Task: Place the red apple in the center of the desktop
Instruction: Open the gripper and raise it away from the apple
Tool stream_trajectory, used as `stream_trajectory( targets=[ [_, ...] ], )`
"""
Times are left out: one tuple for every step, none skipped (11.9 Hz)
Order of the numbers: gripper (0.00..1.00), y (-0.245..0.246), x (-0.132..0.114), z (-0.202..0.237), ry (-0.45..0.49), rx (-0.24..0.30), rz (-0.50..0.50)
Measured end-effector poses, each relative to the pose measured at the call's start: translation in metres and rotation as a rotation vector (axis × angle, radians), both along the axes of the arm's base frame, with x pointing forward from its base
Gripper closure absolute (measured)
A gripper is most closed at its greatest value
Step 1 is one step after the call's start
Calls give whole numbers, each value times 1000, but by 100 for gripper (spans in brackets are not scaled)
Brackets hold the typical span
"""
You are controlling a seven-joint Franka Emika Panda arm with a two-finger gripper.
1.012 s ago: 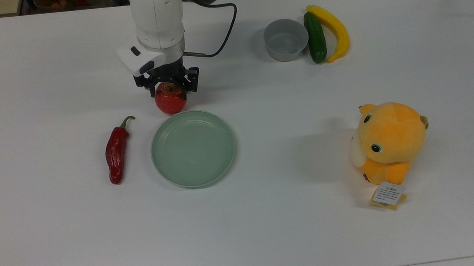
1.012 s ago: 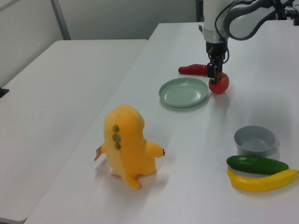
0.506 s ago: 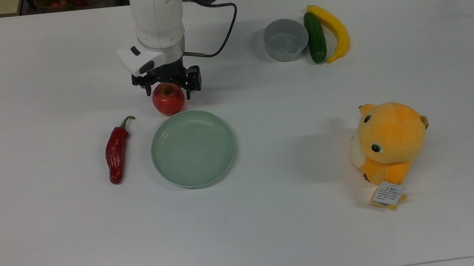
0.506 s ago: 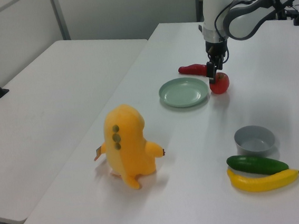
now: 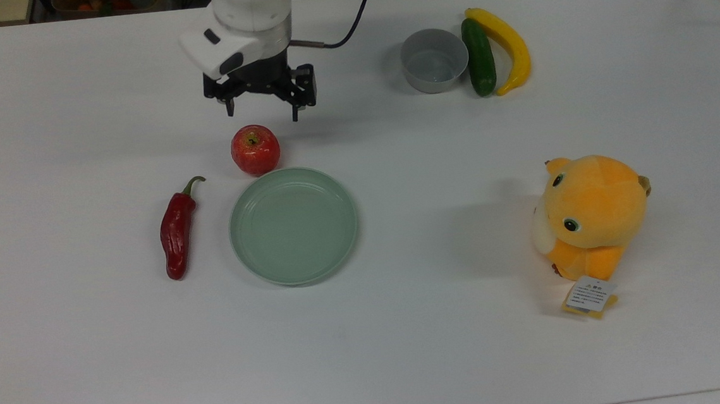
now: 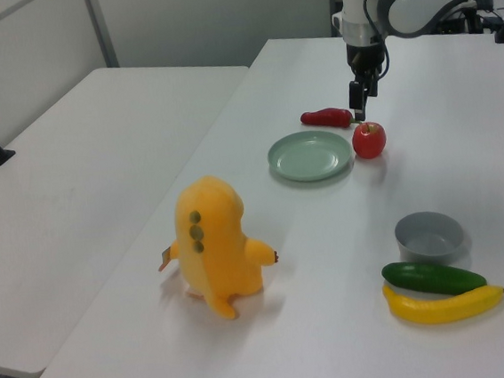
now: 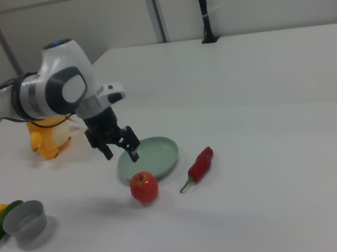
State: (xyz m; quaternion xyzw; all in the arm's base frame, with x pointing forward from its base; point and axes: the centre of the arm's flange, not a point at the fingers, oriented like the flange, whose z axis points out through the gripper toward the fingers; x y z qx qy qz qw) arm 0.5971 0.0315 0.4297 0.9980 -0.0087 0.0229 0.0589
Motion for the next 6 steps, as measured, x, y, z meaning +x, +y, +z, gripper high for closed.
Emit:
stream_trajectory(
  targets=[
    [0,8,-2,10,-6,0,-8],
    [0,17,-3,21,-24,4,-30],
    [0,25,-4,34,-48,11,-51],
    [0,33,-9,47,-54,27,-63],
    [0,40,-15,58,-53,44,-66],
    [0,48,-22,70,-49,61,-65]
  ],
)
